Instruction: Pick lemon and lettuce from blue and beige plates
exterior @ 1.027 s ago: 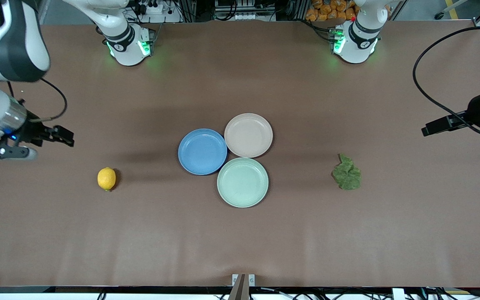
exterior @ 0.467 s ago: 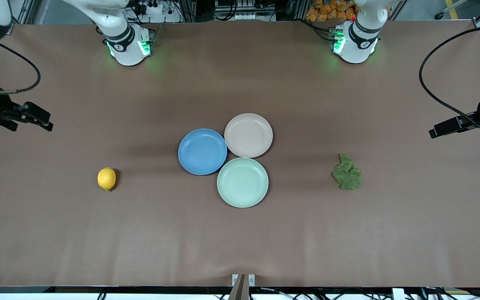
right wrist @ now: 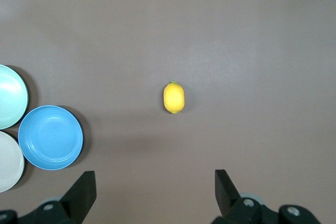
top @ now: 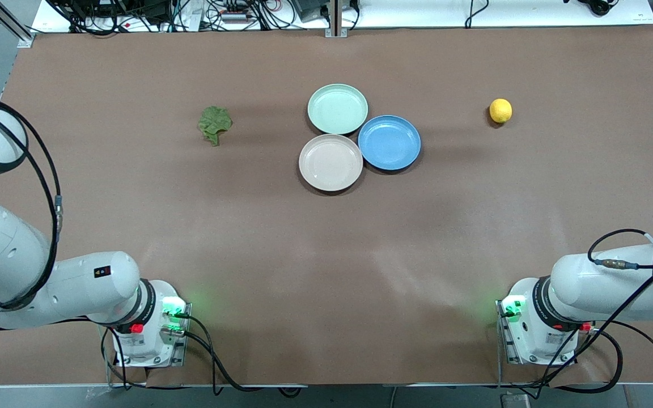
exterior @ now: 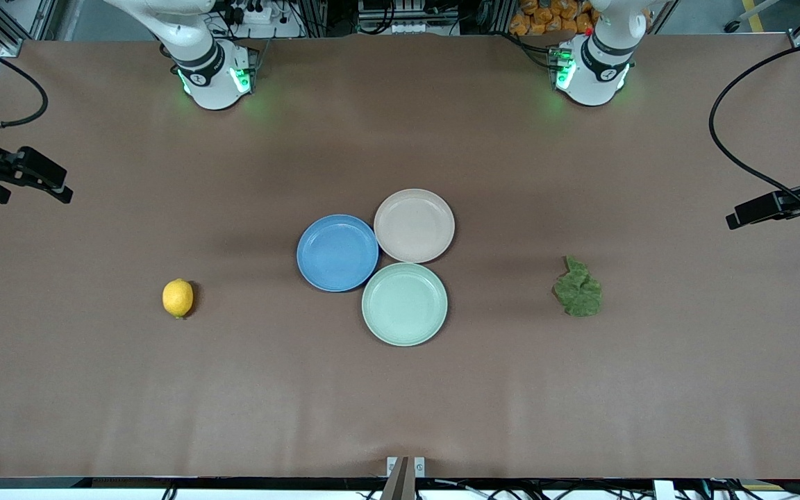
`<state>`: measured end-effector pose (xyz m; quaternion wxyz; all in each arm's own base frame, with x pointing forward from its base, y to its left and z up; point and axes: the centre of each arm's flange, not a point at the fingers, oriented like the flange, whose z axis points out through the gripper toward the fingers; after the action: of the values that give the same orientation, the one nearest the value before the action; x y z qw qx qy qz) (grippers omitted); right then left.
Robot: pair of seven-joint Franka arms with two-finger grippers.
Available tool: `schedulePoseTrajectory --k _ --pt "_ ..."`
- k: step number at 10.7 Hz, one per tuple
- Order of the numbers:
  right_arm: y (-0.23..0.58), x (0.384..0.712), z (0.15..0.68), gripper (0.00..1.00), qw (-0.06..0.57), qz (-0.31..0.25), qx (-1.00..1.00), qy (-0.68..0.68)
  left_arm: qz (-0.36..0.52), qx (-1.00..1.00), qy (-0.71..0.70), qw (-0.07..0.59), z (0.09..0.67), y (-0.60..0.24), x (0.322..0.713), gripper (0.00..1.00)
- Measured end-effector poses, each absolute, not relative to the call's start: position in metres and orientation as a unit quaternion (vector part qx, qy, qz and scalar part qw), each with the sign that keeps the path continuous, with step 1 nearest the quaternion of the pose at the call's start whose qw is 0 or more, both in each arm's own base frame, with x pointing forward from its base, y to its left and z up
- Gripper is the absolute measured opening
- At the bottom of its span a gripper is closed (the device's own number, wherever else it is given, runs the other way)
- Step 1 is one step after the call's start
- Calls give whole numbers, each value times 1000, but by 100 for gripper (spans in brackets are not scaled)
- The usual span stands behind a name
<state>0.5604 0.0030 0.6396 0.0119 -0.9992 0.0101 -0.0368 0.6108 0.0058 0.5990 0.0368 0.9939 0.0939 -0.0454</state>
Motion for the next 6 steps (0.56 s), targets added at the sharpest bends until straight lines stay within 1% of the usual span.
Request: schedulePoseTrajectory --k 6 --pt "3 562 641 100 12 -44 -999 10 -39 994 93 36 606 5 608 100"
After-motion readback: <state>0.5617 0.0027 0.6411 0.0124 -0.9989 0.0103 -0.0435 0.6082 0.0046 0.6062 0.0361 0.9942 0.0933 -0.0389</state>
